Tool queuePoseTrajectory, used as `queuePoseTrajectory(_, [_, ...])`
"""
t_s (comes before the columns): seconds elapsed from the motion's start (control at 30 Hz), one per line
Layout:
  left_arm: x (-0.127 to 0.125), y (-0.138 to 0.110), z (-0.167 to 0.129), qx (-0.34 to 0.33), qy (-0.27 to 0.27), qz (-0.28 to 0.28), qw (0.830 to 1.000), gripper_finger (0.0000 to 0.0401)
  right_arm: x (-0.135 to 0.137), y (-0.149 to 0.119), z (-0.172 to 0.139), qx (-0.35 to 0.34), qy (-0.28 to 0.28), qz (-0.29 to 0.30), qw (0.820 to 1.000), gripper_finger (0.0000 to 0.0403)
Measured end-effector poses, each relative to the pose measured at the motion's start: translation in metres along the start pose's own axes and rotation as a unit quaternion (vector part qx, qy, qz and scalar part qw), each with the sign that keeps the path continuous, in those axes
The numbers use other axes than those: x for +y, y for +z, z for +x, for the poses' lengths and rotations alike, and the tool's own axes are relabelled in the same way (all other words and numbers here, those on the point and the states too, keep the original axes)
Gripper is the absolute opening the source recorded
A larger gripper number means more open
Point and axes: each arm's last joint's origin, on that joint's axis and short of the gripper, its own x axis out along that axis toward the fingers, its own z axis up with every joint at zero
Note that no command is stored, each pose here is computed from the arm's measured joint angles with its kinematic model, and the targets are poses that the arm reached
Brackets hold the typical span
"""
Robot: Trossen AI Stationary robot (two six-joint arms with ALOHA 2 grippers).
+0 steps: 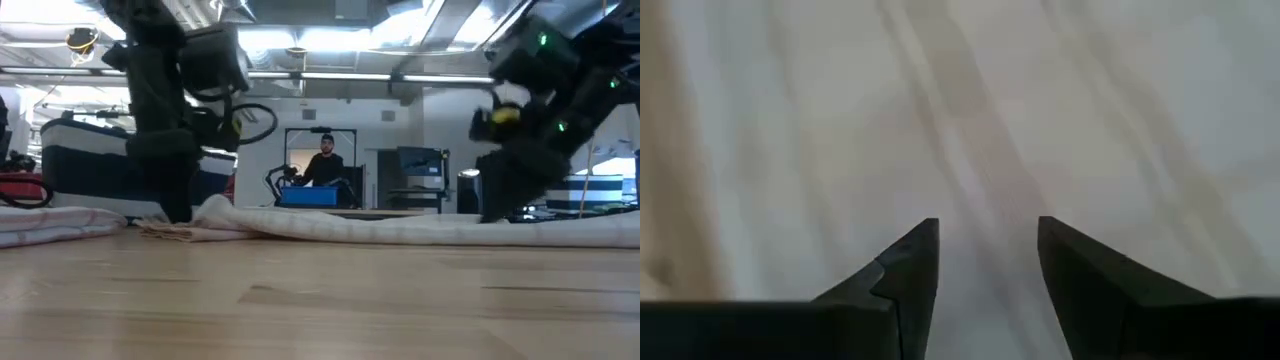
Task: Fold towel
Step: Fold the right white patterned towel
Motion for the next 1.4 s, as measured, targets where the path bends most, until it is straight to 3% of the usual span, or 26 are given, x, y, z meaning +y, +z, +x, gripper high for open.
queuePoseTrajectory(0.37, [0.013, -0.034, -0.001, 0.132, 0.081, -0.123, 0.98, 0.0143, -0.005, -0.017, 0.003, 0.102, -0.016, 0.012, 0.995, 0.0172])
queuePoseTrajectory(0.6, [0.015, -0.049, -0.009, 0.205, 0.104, -0.114, 0.966, 0.0143, -0.007, -0.015, -0.011, 0.105, 0.009, 0.022, 0.994, 0.0172])
queuePoseTrajectory(0.7, [0.01, -0.042, -0.021, 0.175, 0.095, -0.094, 0.975, 0.0143, -0.005, -0.005, -0.018, 0.09, 0.025, 0.014, 0.996, 0.0172])
queuePoseTrajectory(0.87, [-0.001, -0.012, -0.066, 0.056, 0.05, -0.072, 0.995, 0.0143, 0.001, 0.018, -0.032, 0.044, 0.039, -0.006, 0.998, 0.0172])
queuePoseTrajectory(1.03, [-0.006, 0.019, -0.093, -0.121, 0.009, -0.073, 0.99, 0.0143, 0.004, 0.033, -0.038, 0.006, 0.023, -0.025, 0.999, 0.0172])
queuePoseTrajectory(1.23, [0.002, 0.047, -0.072, -0.212, -0.002, -0.059, 0.975, 0.0143, -0.004, 0.028, -0.034, -0.026, -0.081, -0.031, 0.996, 0.0172])
queuePoseTrajectory(1.4, [0.019, 0.06, -0.026, -0.191, 0.029, -0.072, 0.979, 0.0143, -0.01, 0.013, -0.026, -0.031, -0.112, -0.034, 0.993, 0.0172])
